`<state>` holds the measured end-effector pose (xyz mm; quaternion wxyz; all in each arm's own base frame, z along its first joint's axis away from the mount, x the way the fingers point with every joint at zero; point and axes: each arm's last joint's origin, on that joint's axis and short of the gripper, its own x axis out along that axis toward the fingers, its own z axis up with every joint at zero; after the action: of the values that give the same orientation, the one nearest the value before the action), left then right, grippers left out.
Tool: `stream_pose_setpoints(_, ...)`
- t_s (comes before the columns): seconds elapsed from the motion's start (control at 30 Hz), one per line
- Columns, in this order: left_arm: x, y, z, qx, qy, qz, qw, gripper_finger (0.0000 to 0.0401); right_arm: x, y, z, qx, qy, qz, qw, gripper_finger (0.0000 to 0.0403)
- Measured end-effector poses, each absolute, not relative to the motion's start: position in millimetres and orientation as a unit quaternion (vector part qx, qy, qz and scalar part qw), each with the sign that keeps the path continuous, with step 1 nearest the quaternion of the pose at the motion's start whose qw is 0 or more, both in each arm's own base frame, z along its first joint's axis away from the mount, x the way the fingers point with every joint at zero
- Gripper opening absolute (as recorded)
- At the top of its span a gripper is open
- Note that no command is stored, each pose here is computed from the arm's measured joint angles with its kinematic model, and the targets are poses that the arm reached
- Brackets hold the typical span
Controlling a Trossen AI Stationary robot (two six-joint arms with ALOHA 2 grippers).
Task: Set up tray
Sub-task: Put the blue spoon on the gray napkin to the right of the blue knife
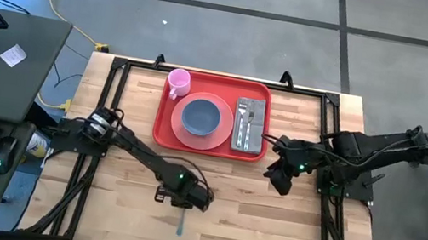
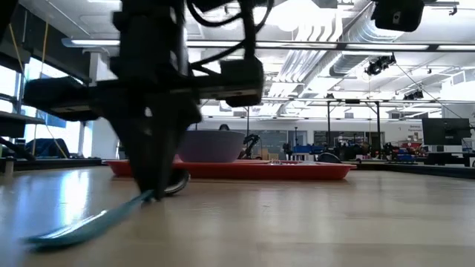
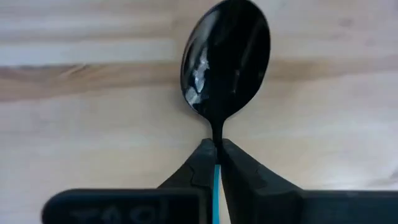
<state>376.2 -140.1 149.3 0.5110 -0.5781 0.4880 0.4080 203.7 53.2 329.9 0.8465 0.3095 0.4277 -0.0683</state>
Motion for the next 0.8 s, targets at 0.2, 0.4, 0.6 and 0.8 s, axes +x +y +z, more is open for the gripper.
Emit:
stream_pose_setpoints(0.2, 388, -117, 150, -0.610, 0.457, 0.414, 0.498, 0.0044, 200, 55, 328, 0.312, 0.452, -0.051, 0.834, 0.0112)
stream_pose_setpoints(0.4, 402, -92, 151, -0.643, 0.414, 0.410, 0.497, 0.0031, 187, 61, 330, 0.300, 0.469, -0.046, 0.830, 0.0113)
stream_pose_setpoints(0.6, 415, -64, 153, -0.682, 0.361, 0.405, 0.491, 0.0077, 173, 66, 332, 0.282, 0.474, -0.052, 0.833, 0.0113)
stream_pose_setpoints(0.8, 428, -50, 159, -0.717, 0.308, 0.373, 0.502, 0.0085, 165, 71, 332, 0.266, 0.466, -0.084, 0.840, 0.0113)
